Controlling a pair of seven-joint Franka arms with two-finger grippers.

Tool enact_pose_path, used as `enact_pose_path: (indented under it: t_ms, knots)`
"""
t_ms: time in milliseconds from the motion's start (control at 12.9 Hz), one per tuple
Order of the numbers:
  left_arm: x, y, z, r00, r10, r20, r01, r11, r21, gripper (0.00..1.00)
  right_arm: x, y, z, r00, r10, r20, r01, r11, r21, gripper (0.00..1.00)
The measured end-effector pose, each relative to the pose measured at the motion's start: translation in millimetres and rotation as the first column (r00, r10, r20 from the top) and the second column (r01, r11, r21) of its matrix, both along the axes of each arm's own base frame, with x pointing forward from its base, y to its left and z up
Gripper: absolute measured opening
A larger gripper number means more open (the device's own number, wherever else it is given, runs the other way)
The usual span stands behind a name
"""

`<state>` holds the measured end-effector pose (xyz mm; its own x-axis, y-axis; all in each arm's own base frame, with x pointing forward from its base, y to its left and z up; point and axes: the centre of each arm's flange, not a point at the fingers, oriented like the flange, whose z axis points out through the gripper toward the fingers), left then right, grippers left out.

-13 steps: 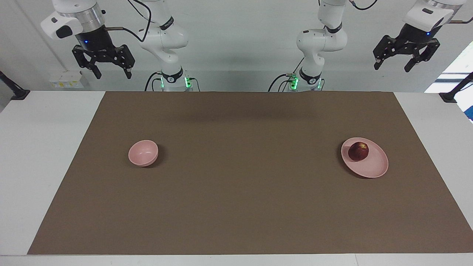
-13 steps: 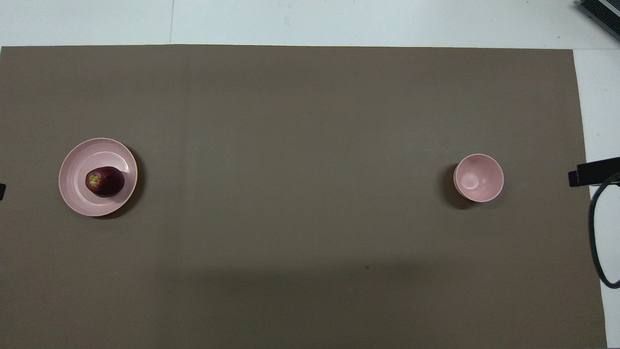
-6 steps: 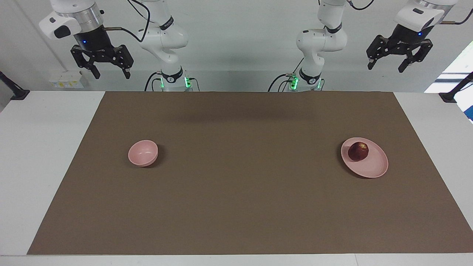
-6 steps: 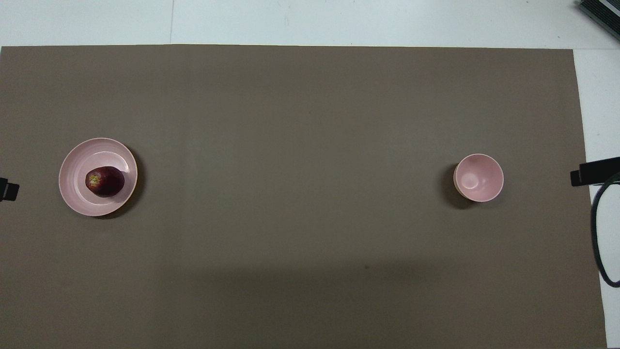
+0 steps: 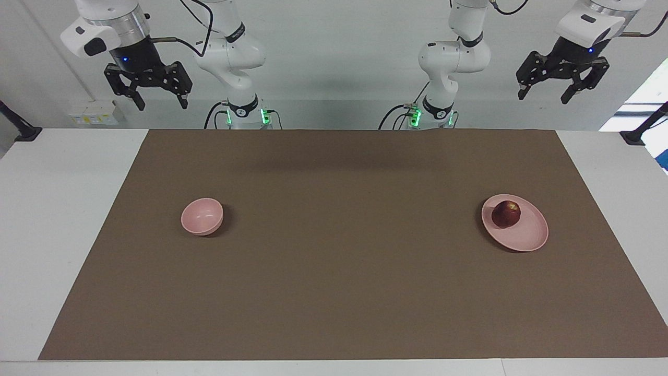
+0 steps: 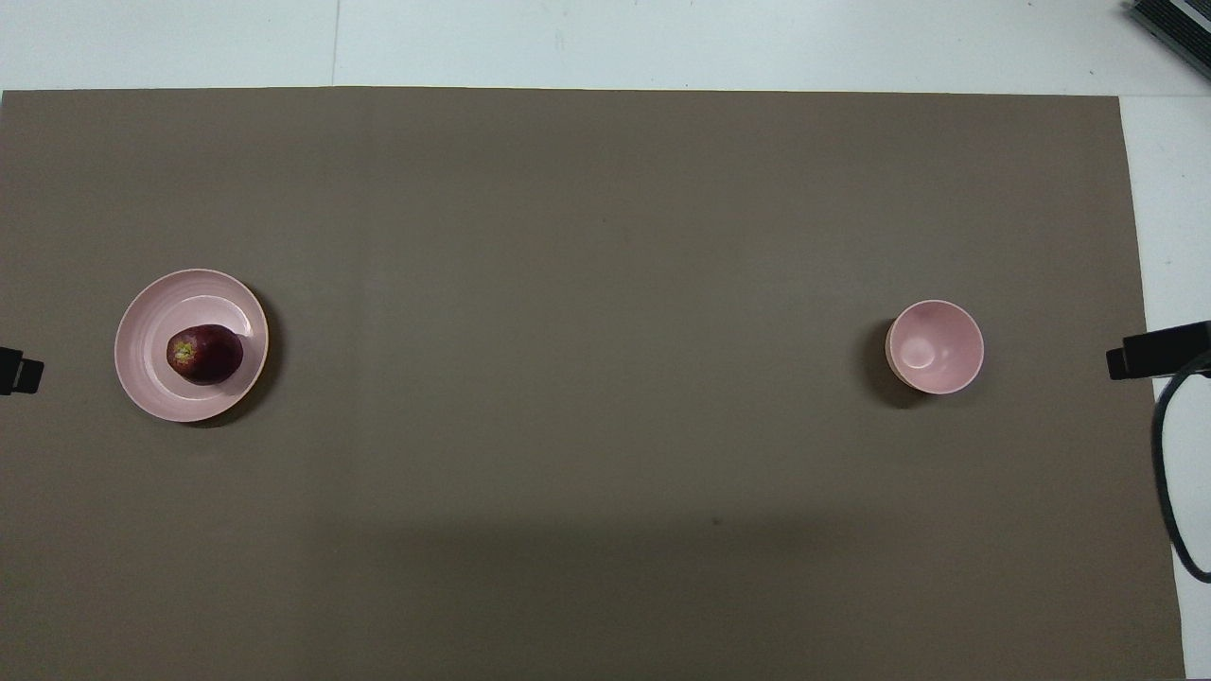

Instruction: Move apple from plate to bowl

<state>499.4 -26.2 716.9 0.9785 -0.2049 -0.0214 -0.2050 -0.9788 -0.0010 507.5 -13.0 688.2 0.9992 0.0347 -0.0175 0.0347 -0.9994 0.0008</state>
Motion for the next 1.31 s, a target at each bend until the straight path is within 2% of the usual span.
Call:
enact_pose_path:
  t_ms: [386,618,850,1314]
  knots:
    - [13,0,-23,0.999,0.001,0.037,-0.001,1.0,-0.002,1.0,-0.2,0,1,1.0,0.0,0.002,0.0,1.0,0.0,1.0]
    - [29,4,-66,0.999,0.012,0.049,-0.011,1.0,-0.019,1.0,-0.2,0,1,1.0,0.0,0.002,0.0,1.0,0.0,1.0]
    - [45,5,-125,0.996,0.005,0.089,-0.003,1.0,-0.026,1.0,-0.3,0,1,1.0,0.0,0.001,0.0,1.0,0.0,1.0]
    - [55,35,-226,0.984,-0.032,0.175,0.036,0.999,-0.016,1.0,-0.3,0,1,1.0,0.0,0.001,0.0,1.0,0.0,1.0]
